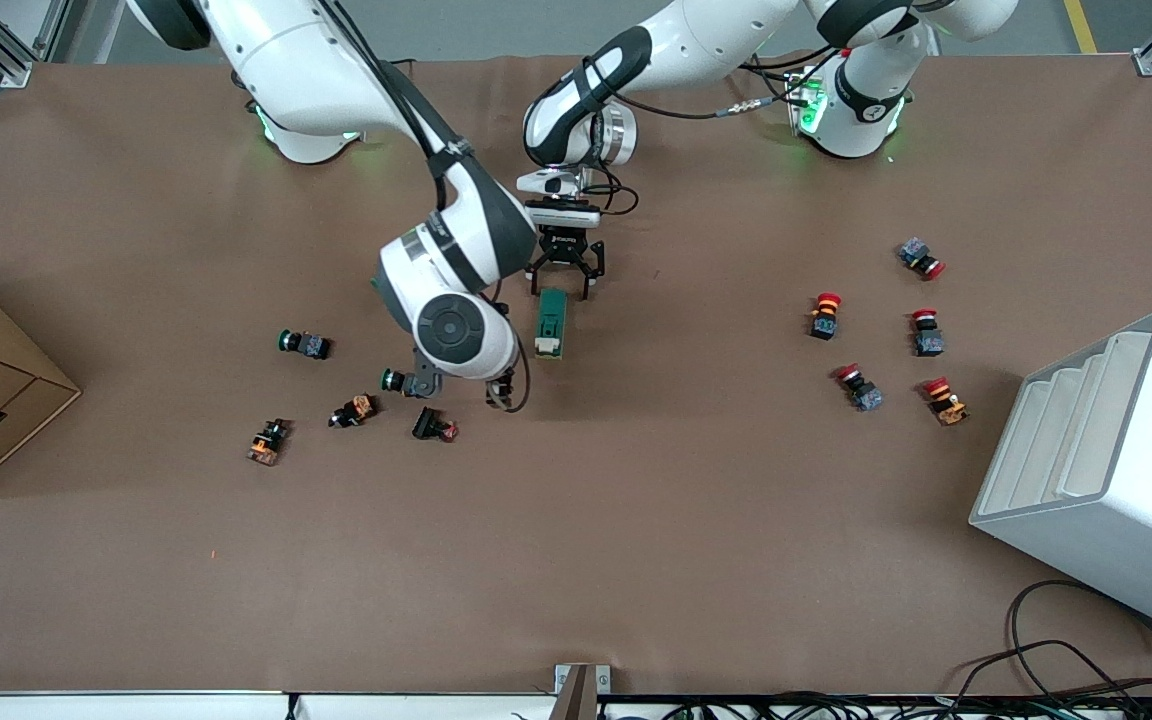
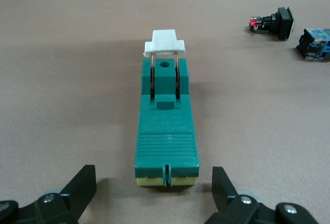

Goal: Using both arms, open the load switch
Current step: 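Press the white switch handle down onto the contacts with the right gripper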

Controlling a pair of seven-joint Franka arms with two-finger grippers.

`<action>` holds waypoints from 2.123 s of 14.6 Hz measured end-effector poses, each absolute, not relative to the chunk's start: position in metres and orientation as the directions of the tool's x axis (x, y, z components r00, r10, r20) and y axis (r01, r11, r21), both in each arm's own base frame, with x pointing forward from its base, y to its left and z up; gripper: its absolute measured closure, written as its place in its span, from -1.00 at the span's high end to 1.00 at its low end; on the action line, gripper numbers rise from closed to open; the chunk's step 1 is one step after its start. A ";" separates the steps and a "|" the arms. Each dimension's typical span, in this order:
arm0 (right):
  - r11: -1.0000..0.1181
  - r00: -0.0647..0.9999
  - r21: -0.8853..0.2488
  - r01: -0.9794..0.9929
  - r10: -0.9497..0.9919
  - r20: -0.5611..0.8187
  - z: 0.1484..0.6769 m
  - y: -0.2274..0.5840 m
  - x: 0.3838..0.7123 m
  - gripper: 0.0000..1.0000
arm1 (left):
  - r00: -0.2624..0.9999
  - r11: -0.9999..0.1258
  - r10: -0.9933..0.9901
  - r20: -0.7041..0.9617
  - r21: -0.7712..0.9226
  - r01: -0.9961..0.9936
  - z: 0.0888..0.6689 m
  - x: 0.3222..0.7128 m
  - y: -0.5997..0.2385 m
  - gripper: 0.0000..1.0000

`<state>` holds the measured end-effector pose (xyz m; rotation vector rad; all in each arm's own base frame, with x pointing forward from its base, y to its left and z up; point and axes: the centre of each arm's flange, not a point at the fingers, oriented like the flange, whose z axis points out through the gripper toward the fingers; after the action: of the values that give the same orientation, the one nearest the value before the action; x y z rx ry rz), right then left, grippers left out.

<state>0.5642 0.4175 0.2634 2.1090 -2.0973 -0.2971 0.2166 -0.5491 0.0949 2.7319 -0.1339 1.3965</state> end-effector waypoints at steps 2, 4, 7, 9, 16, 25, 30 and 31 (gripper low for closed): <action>-0.014 0.006 0.251 -0.968 -1.000 -0.030 0.252 0.423 0.561 1.00 | 0.569 -0.994 -0.047 0.821 0.017 -0.107 0.092 0.213 -0.549 0.99; -0.021 0.013 0.256 -0.966 -0.999 -0.031 0.241 0.429 0.556 1.00 | 0.557 -0.995 -0.042 0.830 0.017 -0.102 0.090 0.210 -0.549 0.99; -0.046 0.038 0.284 -0.958 -0.999 -0.034 0.223 0.445 0.542 1.00 | 0.549 -0.995 -0.030 0.835 0.025 -0.094 0.089 0.208 -0.550 1.00; -0.064 0.055 0.299 -0.952 -0.998 -0.037 0.215 0.454 0.532 1.00 | 0.549 -0.995 -0.028 0.835 0.027 -0.093 0.089 0.208 -0.550 1.00; -0.129 0.119 0.363 -0.923 -0.992 -0.050 0.213 0.464 0.516 1.00 | 0.549 -0.995 -0.028 0.835 0.027 -0.093 0.089 0.208 -0.550 1.00; -0.158 0.152 0.413 -0.897 -0.987 -0.046 0.214 0.471 0.502 1.00 | 0.549 -0.996 -0.018 0.836 0.035 -0.086 0.089 0.208 -0.550 1.00; -0.161 0.157 0.422 -0.892 -0.987 -0.045 0.217 0.472 0.501 1.00 | 0.548 -0.996 -0.003 0.837 0.047 -0.077 0.089 0.208 -0.550 1.00; -0.163 0.159 0.424 -0.891 -0.986 -0.044 0.218 0.472 0.501 1.00 | 0.548 -0.996 -0.003 0.837 0.047 -0.077 0.089 0.208 -0.550 1.00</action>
<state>0.5014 0.4720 0.2180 2.1411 -1.8057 -0.4523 0.2084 -0.5498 0.0889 2.6940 -0.0699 1.4562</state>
